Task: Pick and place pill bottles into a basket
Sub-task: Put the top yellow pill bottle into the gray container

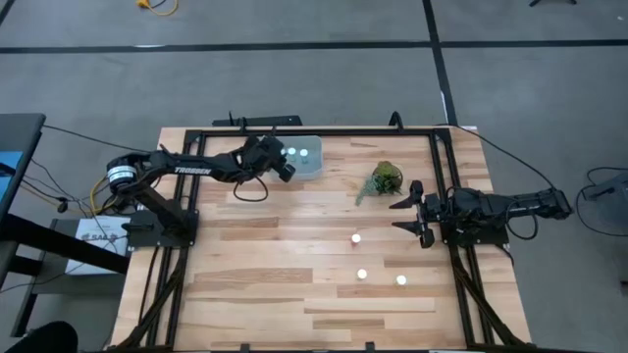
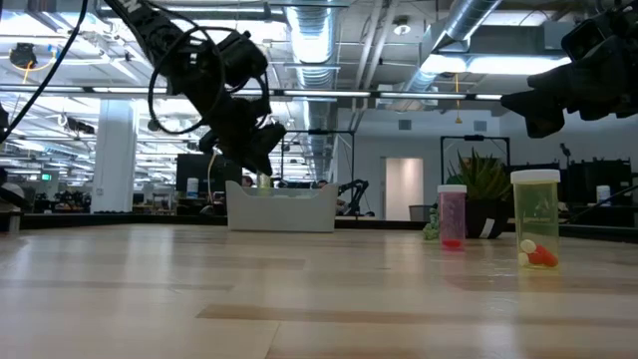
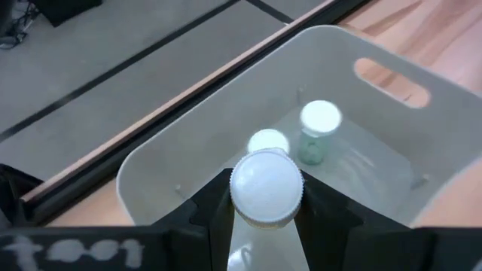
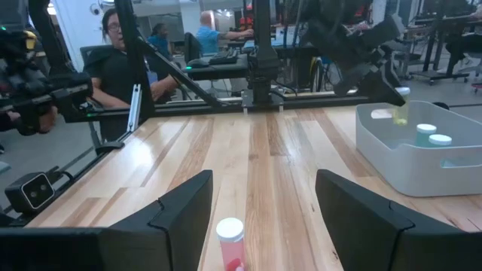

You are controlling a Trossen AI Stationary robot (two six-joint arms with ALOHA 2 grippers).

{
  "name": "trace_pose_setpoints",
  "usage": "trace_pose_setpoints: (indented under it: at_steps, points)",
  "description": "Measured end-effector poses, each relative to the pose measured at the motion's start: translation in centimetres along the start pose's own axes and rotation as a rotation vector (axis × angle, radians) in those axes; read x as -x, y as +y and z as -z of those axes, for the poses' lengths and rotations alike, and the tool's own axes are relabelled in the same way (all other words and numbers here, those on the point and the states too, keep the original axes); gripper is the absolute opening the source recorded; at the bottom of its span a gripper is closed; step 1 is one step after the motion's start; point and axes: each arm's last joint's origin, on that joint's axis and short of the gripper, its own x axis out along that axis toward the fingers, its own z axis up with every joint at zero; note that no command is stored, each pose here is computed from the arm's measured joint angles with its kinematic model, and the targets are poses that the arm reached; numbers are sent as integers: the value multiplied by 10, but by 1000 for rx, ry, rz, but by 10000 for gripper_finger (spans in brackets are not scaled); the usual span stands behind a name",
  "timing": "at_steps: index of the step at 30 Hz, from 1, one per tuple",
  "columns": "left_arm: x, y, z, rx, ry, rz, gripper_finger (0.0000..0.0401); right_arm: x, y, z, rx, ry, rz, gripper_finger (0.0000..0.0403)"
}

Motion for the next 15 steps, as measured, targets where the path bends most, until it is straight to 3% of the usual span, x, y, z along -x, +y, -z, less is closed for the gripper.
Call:
trace_pose_setpoints:
  at_steps: [15]
  points:
    - [-10, 13, 17, 70, 39, 75, 110, 0, 0, 0, 0, 0, 0, 230]
